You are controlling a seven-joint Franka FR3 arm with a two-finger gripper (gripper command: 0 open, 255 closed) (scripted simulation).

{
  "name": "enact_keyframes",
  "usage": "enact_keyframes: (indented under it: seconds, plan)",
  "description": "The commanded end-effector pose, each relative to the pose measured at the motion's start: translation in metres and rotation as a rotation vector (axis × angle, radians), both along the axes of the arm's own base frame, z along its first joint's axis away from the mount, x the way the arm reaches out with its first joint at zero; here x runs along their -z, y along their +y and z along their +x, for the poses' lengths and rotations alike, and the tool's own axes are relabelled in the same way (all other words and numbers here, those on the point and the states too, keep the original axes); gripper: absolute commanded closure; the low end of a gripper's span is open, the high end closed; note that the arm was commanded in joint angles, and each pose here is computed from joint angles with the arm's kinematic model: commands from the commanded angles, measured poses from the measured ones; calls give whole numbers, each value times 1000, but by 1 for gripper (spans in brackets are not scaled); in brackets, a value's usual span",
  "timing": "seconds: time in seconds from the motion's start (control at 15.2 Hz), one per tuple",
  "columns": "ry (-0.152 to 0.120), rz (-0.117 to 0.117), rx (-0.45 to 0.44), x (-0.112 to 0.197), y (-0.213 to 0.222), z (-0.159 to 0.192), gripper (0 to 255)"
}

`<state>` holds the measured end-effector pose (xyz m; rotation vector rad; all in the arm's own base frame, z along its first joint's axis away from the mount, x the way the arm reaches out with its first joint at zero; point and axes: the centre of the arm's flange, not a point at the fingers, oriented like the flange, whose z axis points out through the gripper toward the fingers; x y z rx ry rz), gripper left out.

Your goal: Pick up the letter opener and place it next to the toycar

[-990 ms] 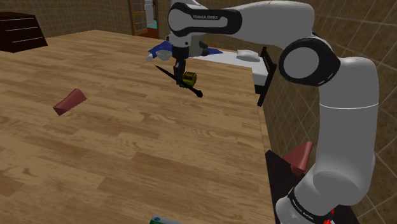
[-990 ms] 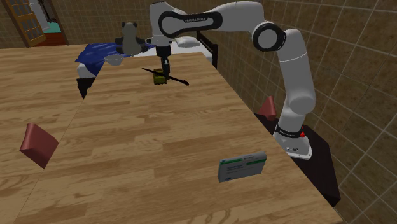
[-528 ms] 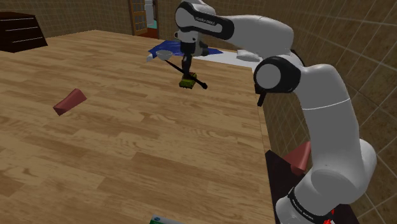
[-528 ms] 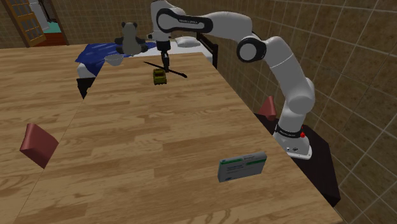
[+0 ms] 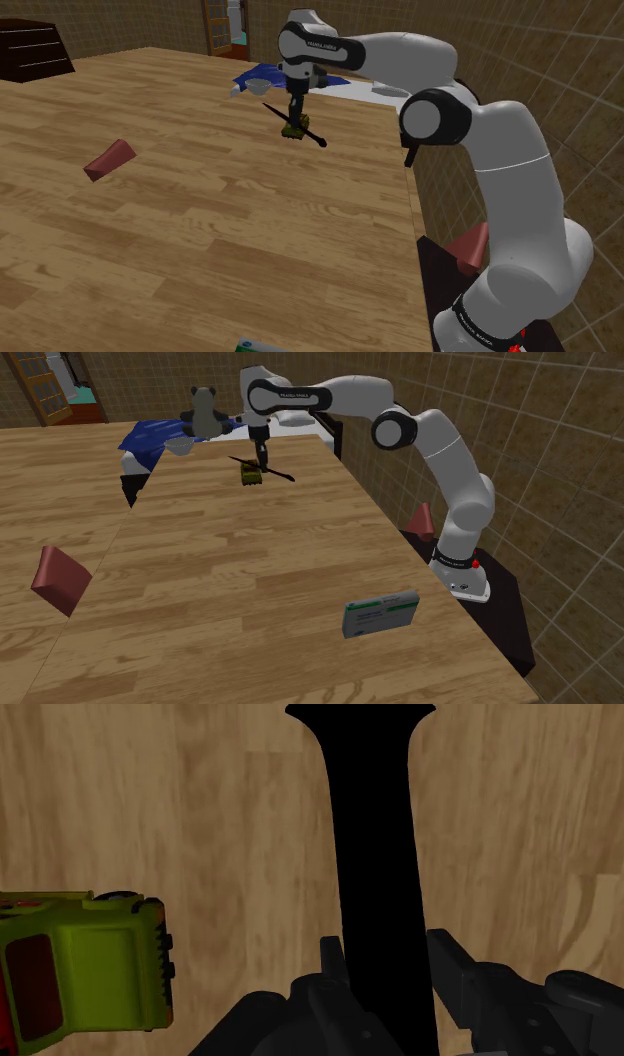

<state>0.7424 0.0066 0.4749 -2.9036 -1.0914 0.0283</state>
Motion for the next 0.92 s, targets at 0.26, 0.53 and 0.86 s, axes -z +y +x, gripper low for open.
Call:
enact_keyframes:
  seconds: [0.26,0.53,0.86]
  plan:
    - [-1,0,0,32,0,-1,255]
    - [-1,0,0,53,0,-1,255]
    - [-1,0,0,80,0,-1,255]
